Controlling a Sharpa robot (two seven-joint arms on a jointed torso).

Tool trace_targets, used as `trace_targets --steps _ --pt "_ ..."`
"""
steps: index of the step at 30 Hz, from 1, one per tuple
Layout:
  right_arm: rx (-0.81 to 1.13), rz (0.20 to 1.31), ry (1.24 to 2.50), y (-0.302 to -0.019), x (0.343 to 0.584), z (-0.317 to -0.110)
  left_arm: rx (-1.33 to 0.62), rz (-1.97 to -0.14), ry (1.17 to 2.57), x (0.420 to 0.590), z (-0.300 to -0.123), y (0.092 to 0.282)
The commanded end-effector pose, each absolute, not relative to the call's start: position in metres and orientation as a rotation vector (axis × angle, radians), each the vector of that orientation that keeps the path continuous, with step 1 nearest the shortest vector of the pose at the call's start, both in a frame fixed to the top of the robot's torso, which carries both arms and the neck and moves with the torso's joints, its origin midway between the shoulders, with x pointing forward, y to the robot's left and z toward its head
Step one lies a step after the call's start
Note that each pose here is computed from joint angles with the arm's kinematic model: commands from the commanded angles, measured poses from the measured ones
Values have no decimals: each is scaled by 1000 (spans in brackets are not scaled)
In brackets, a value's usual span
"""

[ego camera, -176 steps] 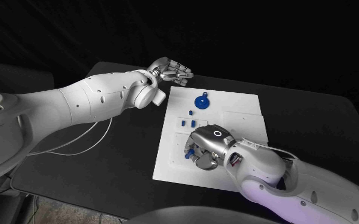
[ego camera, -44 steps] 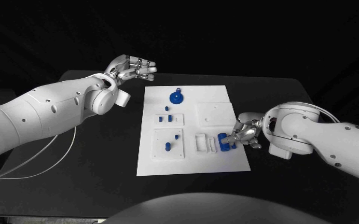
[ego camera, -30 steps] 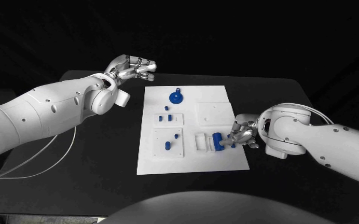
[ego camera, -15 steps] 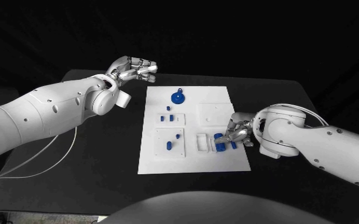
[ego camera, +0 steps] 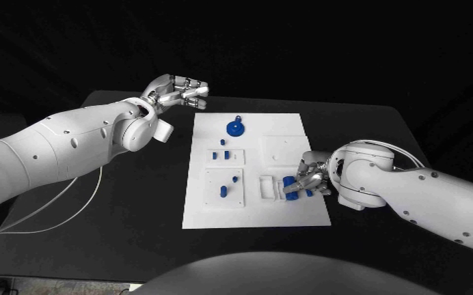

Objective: Assemble the parts on the task board

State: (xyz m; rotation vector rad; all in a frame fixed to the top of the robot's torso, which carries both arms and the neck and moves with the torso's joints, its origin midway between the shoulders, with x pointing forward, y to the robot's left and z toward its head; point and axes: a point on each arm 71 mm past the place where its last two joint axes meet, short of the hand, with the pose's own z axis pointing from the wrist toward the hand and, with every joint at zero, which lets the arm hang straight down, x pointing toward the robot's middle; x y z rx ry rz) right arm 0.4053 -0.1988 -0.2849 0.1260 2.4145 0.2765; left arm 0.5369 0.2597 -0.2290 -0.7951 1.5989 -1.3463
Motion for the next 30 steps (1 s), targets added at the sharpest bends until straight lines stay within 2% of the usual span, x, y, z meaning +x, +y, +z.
trace_targets --steps 1,19,30 --pt "100 183 2415 -201 405 -289 -801 -1369 1608 536 -230 257" --pt "96 155 2389 -201 407 -296 -804 -1366 1611 535 -230 258" --pt "321 248 2407 -209 407 -299 -804 -1369 1617 535 -230 258"
